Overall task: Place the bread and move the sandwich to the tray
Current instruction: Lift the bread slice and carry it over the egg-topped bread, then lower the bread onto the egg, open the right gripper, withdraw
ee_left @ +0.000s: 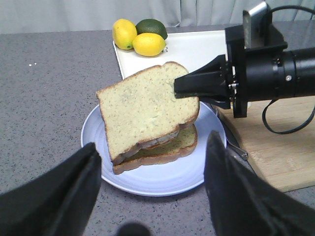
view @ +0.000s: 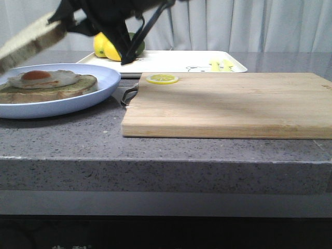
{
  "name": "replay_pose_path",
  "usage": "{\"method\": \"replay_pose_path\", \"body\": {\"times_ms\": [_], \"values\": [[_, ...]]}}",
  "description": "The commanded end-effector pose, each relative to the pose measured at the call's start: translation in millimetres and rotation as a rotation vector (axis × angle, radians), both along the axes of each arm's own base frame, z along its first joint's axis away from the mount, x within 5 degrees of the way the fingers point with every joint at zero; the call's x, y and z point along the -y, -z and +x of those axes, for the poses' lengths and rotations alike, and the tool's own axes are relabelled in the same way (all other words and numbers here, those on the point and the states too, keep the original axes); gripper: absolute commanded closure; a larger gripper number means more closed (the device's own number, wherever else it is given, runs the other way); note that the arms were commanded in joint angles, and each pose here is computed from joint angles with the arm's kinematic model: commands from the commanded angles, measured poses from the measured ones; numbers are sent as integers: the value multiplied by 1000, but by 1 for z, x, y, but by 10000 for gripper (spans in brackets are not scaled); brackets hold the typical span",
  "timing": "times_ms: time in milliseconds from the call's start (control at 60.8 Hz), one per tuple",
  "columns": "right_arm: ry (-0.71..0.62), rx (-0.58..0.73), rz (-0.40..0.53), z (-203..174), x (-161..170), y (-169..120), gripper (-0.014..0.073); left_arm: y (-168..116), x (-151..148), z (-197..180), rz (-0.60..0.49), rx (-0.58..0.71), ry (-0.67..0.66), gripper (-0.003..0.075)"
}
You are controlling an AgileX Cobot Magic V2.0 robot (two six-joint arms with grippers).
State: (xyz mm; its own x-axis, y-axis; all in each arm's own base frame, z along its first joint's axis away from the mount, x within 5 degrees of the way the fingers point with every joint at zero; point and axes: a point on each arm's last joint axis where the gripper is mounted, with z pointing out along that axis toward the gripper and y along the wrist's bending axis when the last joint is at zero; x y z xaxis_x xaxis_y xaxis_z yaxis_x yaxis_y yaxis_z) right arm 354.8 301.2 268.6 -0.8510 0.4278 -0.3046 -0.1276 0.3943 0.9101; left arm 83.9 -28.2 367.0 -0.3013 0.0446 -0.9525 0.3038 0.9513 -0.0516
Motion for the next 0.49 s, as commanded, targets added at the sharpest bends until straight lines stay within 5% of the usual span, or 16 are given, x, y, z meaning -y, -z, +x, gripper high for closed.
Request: {"method": "replay_pose_path", "body": {"times_ms": [0,313,477], "values": [[13,38,106,-3,3,-38,494,-14,1,2,-34,86,7,281],[-7,120,4,0,10,-37,219,-14,1,2,-34,86,7,281],[-65,247,-95,1,30,-52,201,-14,1,2,-34,86,7,281]]}}
